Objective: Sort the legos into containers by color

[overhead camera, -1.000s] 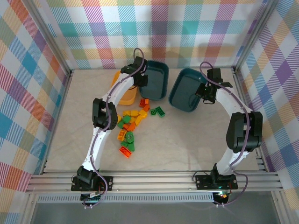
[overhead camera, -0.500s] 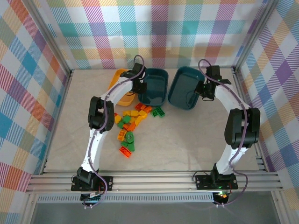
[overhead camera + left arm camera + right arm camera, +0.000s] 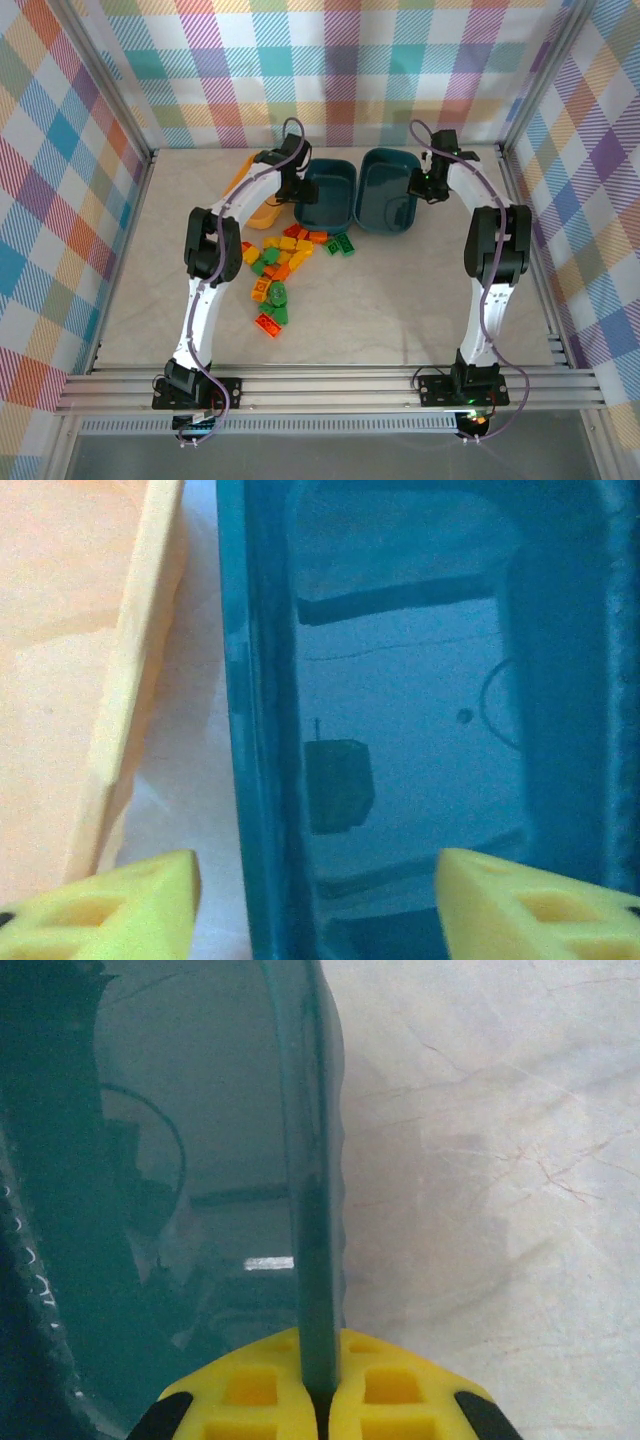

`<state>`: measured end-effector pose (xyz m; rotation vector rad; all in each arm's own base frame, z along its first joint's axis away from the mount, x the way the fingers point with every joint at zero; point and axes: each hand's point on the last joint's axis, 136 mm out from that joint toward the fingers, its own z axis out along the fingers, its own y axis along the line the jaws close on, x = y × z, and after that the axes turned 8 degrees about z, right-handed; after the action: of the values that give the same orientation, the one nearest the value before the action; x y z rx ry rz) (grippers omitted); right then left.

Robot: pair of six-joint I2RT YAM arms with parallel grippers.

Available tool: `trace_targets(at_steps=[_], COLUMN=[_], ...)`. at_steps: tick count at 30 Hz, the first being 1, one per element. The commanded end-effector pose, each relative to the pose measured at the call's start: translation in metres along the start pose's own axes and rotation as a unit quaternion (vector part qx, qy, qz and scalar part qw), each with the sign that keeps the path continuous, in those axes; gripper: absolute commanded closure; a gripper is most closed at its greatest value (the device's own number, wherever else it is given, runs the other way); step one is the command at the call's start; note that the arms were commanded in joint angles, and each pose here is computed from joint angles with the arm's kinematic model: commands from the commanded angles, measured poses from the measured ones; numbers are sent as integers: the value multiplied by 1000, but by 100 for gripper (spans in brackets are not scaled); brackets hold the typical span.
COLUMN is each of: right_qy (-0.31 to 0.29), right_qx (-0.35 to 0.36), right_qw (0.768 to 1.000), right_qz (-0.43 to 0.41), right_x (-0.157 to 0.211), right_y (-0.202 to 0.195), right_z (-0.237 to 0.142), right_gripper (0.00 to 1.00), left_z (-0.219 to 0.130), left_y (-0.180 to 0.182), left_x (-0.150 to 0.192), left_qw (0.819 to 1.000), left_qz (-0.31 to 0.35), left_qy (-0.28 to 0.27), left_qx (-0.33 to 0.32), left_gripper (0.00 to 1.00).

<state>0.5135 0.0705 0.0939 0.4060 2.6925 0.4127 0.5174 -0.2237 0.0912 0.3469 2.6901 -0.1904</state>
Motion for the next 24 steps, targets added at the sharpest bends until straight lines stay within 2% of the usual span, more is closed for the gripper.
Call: trace_targets(at_steps=[1, 4, 6, 7, 8, 11, 17, 24], right_qy=[25, 30, 29, 28, 26, 20, -4, -21], right_qx=[-19, -28, -33, -38, -39, -44, -44, -41], right_qw=[999, 999, 999, 999, 999, 999, 999, 998], right_qz=[-9, -3, 2, 3, 5, 6, 10, 47], right_x=[1, 1, -1, -2, -3, -7, -13, 11], right_y=[6, 9, 12, 14, 15, 18, 22, 11], right_z=[3, 7, 6, 6, 5, -1, -26, -48], right_gripper=[98, 94, 85, 79, 70, 63, 51, 46], left_z=[-68, -93, -100, -97, -94, -80, -59, -36], left_y=[-8, 6, 21, 31, 39, 53, 40, 12], left_x=[-25, -29, -24, -17, -11, 5, 21, 25], left_qw=[998, 997, 995, 995, 995, 991, 982, 971], left_qz=[-12, -36, -56, -67, -75, -107, -134, -152], left_qy=[-47, -64, -67, -63, -59, -39, -17, 3], left_qx=[38, 39, 43, 40, 39, 63, 132, 185], left_gripper=[32, 28, 23, 17, 16, 14, 11, 8])
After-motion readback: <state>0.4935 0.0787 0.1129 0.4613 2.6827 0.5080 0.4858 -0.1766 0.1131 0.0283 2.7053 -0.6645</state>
